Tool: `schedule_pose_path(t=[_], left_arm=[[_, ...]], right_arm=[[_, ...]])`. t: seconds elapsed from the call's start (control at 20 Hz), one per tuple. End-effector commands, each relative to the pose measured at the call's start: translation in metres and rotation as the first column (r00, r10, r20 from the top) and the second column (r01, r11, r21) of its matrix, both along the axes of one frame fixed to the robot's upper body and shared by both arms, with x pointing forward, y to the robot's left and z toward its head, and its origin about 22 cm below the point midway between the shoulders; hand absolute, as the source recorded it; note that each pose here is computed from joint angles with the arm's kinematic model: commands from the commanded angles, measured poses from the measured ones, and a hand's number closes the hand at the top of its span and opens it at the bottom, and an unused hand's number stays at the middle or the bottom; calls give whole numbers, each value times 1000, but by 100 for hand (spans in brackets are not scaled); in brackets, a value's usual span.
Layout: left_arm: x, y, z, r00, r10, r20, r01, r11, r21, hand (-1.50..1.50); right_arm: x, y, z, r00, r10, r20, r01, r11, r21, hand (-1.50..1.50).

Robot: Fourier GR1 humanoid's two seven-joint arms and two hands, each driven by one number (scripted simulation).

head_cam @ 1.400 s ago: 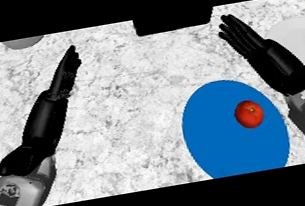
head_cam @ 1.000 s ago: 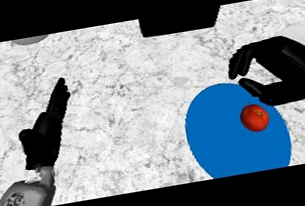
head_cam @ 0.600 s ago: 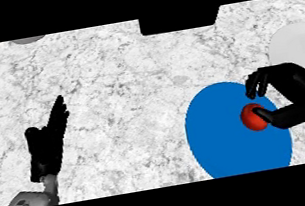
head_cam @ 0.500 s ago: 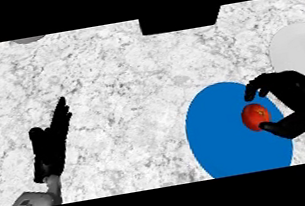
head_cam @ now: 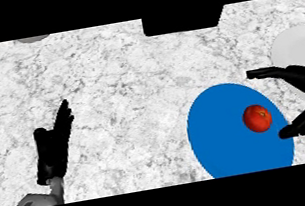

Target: Pick the tomato from the plate and place it in the plate

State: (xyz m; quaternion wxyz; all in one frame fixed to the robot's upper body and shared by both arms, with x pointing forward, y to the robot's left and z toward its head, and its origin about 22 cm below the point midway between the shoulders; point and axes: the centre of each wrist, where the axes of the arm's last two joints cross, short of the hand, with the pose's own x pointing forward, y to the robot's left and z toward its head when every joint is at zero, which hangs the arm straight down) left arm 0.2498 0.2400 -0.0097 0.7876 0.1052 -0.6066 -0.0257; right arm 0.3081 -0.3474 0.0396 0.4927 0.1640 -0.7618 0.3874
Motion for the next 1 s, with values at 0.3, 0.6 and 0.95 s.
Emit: schedule_pose_path(t=[0.3, 0.6, 0.95], left_arm=[[5, 21, 1, 999, 26, -19, -25, 999, 20, 0], [2, 7, -3, 1000, -7, -12, 7, 1000, 2, 0], [-9, 0, 4, 1000, 11, -10, -11, 1000, -7, 0]], right_arm=[[25, -11, 41, 961, 268, 73, -223, 900, -374, -150], [27, 12, 17, 933, 359, -4, -307, 790, -531, -150], [43, 16, 12, 929, 367, -41, -322, 752, -575, -150]])
